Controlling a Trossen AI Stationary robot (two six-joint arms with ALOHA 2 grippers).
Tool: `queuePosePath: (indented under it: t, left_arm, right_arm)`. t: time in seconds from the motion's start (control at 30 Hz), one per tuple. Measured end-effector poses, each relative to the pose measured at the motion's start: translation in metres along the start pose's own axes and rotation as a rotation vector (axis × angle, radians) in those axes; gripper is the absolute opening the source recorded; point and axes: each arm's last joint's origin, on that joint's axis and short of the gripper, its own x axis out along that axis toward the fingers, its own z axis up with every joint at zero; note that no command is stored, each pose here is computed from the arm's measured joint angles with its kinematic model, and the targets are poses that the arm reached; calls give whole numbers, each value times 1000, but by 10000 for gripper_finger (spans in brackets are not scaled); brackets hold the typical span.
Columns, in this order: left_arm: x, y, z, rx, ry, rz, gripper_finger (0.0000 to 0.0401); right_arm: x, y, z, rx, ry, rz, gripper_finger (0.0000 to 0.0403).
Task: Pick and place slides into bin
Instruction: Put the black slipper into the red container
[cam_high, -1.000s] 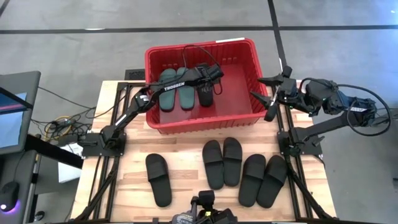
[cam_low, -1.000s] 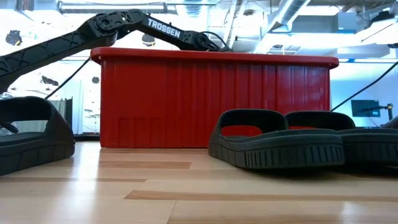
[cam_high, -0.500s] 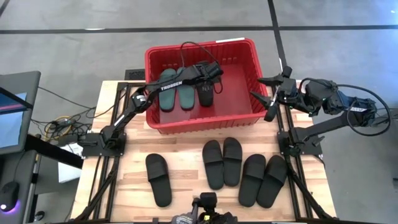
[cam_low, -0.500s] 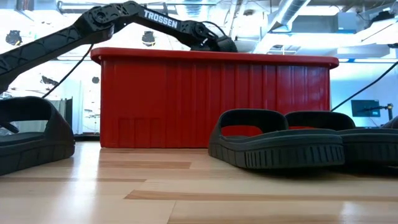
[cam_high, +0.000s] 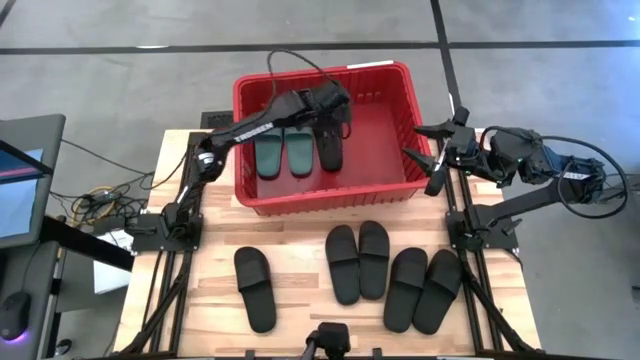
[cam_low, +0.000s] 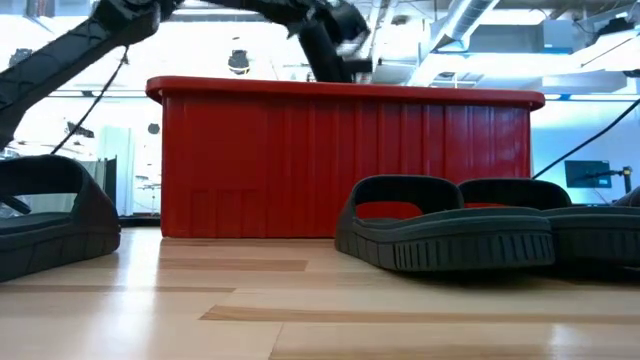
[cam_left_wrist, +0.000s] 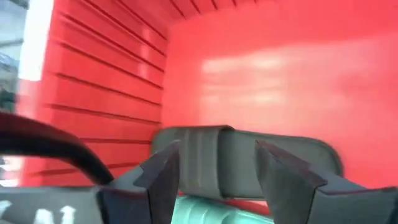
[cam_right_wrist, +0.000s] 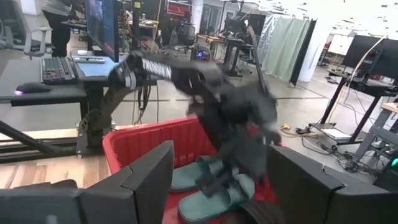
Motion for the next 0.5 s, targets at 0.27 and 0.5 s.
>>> queuePosePath:
  t: [0.27,0.5]
  left_arm:
    - [-108,15,8,-32,-158,49,190]
    - [-206,9,-13,-140,-221,-37,190]
  right_arm:
    - [0,0,0,-9,1,1,240]
    - [3,4,-1,-16,0,103,240]
